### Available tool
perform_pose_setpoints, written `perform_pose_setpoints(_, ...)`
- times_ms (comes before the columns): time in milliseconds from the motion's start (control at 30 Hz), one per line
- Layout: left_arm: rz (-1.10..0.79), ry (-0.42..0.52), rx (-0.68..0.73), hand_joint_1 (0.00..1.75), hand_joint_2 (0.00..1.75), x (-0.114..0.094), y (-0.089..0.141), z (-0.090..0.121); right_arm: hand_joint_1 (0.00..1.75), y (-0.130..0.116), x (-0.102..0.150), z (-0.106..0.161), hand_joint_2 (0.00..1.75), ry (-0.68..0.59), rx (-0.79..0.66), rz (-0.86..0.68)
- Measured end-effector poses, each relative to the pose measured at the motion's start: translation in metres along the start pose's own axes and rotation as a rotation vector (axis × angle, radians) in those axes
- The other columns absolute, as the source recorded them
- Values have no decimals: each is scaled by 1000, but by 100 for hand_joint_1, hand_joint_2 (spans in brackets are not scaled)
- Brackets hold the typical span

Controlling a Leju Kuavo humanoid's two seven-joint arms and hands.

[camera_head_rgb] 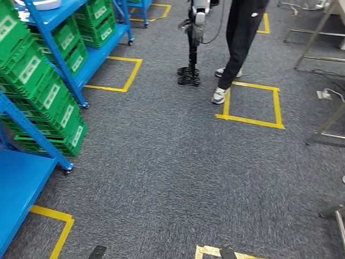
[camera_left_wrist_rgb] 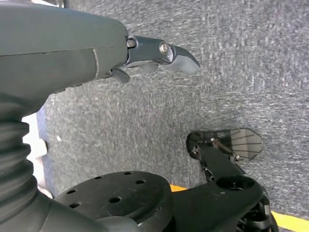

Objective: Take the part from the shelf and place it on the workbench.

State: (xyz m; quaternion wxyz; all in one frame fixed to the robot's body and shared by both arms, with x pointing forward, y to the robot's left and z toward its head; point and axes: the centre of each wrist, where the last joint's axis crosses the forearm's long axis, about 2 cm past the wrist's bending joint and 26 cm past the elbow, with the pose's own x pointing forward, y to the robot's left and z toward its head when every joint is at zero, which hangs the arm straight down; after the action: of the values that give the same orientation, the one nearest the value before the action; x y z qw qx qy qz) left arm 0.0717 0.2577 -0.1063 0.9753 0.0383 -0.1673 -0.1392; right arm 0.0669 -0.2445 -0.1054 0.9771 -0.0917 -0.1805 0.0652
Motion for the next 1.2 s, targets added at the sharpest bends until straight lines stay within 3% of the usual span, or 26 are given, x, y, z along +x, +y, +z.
perform_pose_setpoints(1200, 2, 17, -6, 0, 175, -6, -5, 2, 0, 3, 0, 1, 0, 6, 6, 2)
